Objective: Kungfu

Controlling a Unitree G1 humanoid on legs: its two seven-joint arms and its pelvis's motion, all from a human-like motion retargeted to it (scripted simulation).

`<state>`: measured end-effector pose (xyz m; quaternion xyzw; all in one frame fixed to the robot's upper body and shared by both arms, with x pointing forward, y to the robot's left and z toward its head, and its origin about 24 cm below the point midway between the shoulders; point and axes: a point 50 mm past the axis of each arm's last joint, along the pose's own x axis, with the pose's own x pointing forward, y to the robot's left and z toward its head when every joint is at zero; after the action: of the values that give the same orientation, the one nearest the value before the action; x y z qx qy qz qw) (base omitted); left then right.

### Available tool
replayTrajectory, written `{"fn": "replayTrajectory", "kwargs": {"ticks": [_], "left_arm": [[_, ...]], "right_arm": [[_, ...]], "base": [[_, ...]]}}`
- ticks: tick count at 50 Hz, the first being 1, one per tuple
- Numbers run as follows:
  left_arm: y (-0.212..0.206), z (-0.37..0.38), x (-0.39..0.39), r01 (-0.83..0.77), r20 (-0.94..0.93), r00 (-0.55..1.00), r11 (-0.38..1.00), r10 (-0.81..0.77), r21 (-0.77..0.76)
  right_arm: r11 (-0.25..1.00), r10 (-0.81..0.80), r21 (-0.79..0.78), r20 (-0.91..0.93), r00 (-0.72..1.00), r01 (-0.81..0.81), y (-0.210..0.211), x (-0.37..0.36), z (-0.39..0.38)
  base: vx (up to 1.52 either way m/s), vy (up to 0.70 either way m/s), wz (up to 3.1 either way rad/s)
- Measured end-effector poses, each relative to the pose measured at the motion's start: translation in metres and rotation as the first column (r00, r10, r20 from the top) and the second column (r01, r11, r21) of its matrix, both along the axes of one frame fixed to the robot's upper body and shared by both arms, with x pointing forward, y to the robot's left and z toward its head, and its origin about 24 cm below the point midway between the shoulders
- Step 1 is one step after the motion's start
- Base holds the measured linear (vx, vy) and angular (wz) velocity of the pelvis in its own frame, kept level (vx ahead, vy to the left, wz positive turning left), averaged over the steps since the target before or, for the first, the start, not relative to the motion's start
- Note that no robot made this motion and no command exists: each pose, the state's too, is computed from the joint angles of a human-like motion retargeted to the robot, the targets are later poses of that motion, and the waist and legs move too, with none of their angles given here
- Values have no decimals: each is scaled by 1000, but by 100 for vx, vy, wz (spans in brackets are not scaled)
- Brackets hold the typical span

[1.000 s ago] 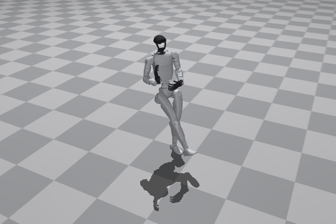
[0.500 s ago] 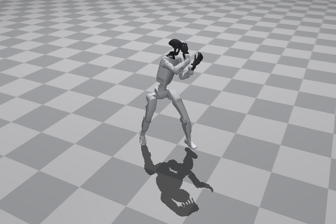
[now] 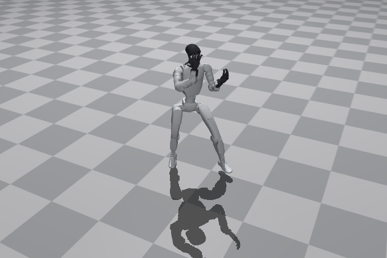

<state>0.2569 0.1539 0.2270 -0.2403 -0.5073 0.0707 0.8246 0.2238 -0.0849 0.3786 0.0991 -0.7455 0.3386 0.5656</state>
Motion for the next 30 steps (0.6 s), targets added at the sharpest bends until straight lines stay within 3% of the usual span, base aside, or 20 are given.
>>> {"fn": "replayTrajectory", "kwargs": {"ticks": [6,10,13,18,22,26,30], "left_arm": [[54,-39,1,-191,-152,967,976,205,105],[78,-51,-10,-306,-176,919,921,351,240],[84,-50,-6,-291,-168,906,860,389,420],[64,-51,18,-106,-160,933,669,324,736],[18,-64,43,94,-199,964,481,174,872],[-49,-79,59,216,-232,973,293,19,931],[-107,-73,56,215,-200,973,139,-115,967]], "right_arm": [[987,-144,50,-156,977,154,-20,26,-26],[945,-327,-99,-259,909,311,-38,48,-57],[846,-531,-255,-322,784,469,-68,68,-86],[501,-864,-593,-301,404,630,-146,86,-149],[98,-991,-828,-130,-19,552,-227,77,-199],[-282,-890,-899,116,-441,335,-309,45,-233],[-448,-676,-888,260,-690,105,-363,12,-252]], "base": [[-30,6,-149],[-20,18,-38],[-15,-37,-9],[-18,-68,-54],[-21,-58,-55],[-17,-34,-118],[-7,-25,-161]]}}
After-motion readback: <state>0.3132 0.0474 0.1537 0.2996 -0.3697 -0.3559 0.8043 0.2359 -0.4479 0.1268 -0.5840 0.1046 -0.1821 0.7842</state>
